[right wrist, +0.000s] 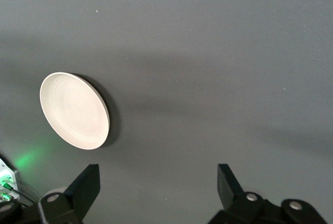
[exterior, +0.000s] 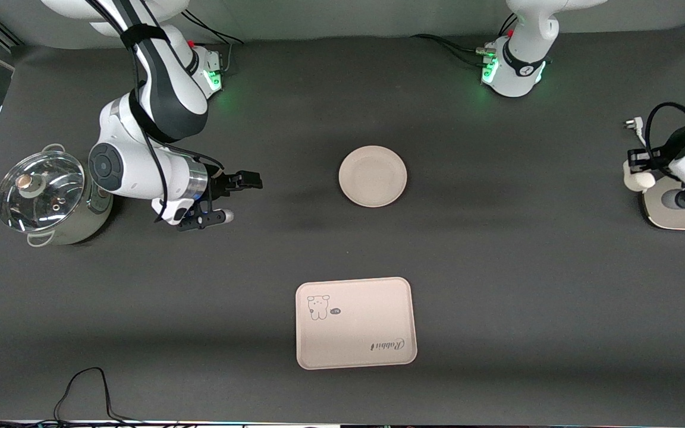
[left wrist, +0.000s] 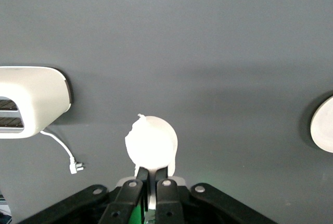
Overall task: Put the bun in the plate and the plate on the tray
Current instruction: 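Carry the bun with the left gripper over the white plate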
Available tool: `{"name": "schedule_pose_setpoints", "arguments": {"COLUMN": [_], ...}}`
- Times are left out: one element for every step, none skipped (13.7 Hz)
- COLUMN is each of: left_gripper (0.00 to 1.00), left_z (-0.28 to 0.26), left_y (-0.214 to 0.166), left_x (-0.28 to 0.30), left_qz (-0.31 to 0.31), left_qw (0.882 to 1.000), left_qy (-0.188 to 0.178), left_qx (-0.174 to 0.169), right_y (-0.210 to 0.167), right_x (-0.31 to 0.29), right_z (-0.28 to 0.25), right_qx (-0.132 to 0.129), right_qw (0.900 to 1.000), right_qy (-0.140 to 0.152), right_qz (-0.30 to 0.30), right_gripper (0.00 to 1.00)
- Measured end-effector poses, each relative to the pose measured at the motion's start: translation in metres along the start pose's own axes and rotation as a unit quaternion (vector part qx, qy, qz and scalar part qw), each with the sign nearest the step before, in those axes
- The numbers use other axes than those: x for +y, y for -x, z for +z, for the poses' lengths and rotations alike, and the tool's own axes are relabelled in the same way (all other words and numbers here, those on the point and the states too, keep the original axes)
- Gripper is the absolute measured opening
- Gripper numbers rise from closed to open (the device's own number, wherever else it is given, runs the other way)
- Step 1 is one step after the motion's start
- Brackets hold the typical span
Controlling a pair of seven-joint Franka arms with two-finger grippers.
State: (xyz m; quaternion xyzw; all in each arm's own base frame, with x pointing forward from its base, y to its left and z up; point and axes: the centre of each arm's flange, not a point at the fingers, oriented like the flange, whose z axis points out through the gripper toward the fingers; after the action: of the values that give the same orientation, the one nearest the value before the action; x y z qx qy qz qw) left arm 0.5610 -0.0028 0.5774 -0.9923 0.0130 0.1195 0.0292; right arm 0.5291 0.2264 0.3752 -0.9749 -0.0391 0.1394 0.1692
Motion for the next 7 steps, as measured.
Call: {"name": "schedule_pose_setpoints", "arguments": {"left_gripper": [0.07,0.07,0.07,0.07,0.07,0.07,0.08], "left_z": [-0.002,-0.001,0.001,0.004,0.010,0.018,0.026], "left_y": [0.001,0.000,-0.001,-0.002,-0.005,-0.007,-0.009], "left_x": [0.008,0.031,0.047,0.070,0.098,0.129,0.161], "left_qz": [0.006,0.012,0.009,0.001,-0.007,-0.017,-0.027], "left_qw": [1.000,1.000,1.000,1.000,1.000,1.000,1.000], "left_qy": [-0.001,-0.003,-0.004,-0.006,-0.009,-0.010,-0.009], "left_qx": [0.001,0.000,-0.002,-0.005,-0.007,-0.007,-0.006], "right_y": [0.000,-0.001,-0.001,-0.002,-0.002,-0.002,-0.002], "right_x": [-0.001,-0.003,-0.003,-0.002,-0.001,0.000,0.000], "right_z": [0.000,-0.001,-0.001,0.001,0.002,0.002,0.002], "right_qx": [0.000,0.003,0.006,0.008,0.010,0.010,0.010], "right_qw": [1.000,1.000,1.000,1.000,0.999,0.999,0.999], "right_qy": [-0.012,-0.024,-0.026,-0.028,-0.028,-0.029,-0.029], "right_qz": [0.003,0.007,0.009,0.011,0.012,0.013,0.014], "right_gripper": [1.00,1.00,1.00,1.00,1.00,1.00,1.00]}}
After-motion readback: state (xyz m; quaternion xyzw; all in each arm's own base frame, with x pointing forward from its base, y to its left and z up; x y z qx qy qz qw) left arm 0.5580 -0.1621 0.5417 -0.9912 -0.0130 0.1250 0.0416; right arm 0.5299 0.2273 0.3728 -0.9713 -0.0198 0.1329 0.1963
